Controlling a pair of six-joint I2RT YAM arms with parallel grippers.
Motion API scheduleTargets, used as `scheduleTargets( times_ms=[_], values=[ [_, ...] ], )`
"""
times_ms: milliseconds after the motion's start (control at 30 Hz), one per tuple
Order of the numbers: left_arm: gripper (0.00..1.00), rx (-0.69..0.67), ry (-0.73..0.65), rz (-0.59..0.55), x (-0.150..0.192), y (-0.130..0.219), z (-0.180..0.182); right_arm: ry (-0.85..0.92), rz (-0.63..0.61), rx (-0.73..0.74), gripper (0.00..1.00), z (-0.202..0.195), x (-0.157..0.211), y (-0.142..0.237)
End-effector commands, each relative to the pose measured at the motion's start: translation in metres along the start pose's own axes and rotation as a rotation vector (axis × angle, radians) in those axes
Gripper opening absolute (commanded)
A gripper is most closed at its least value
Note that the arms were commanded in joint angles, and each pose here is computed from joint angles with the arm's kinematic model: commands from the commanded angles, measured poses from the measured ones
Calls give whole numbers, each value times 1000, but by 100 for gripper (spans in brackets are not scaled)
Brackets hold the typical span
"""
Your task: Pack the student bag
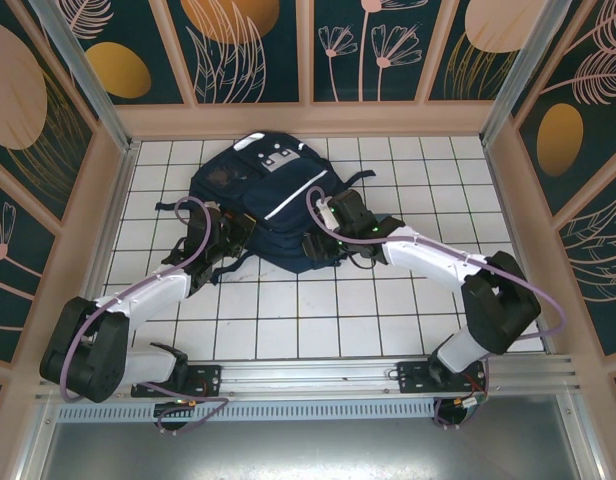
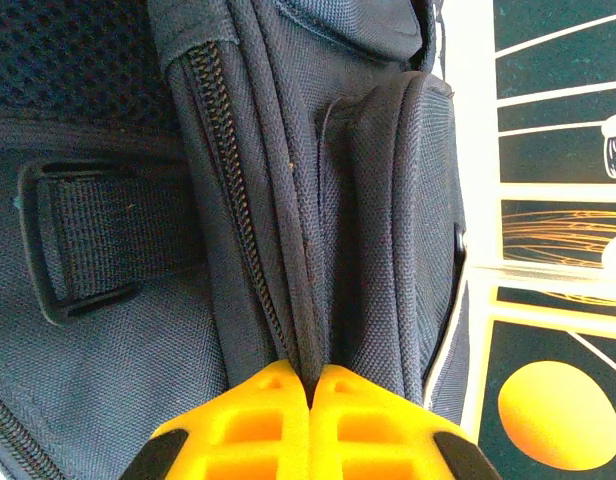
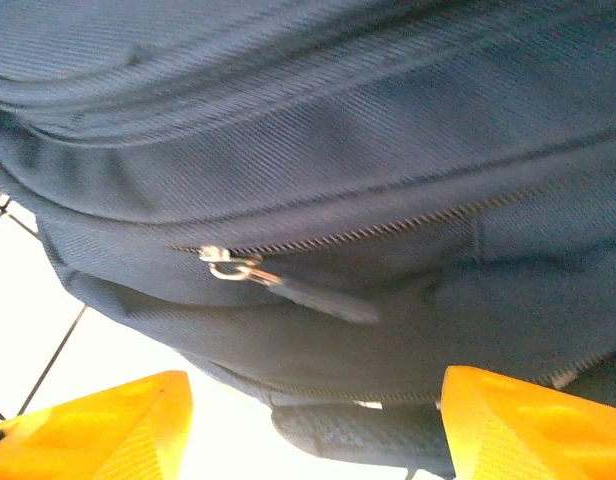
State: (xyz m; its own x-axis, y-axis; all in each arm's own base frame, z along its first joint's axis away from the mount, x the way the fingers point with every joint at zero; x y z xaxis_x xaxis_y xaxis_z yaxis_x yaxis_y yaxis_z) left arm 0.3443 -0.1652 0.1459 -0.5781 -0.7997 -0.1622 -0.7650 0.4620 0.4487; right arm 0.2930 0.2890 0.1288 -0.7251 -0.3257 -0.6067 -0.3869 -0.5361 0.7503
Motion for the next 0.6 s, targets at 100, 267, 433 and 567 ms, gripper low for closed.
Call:
scheduleTargets(
  times_ms=[100, 267, 433, 567],
  values=[
    [0, 74, -33, -58, -15, 11, -25, 150, -73, -148, 62, 24, -30, -12],
    [0, 72, -36, -58, -15, 12, -26, 178, -68, -132, 55, 19, -32, -22],
    [0, 69, -35, -60, -16, 11, -25, 177, -67, -135, 34, 20, -32, -21],
    [0, 64, -39, -68, -19, 12, -25, 159, -49, -92, 14, 13, -25, -21]
  ],
)
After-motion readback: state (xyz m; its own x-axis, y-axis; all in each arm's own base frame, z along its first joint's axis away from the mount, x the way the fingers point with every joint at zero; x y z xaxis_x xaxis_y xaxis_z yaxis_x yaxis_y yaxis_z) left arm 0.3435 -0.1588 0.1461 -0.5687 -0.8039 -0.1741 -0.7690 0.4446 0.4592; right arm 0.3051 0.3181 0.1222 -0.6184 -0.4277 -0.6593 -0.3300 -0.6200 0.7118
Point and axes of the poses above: each hand's point on the last joint's axis, 136 mm out from that joint toward the fingers, its own y axis back along the fingers, its own z axis along the line the jaws close on, x = y × z, the point moved 1 cm from there along y, back along the fingers, and after that the axes turned 2 degrees about -y, right-handed, at the moved point
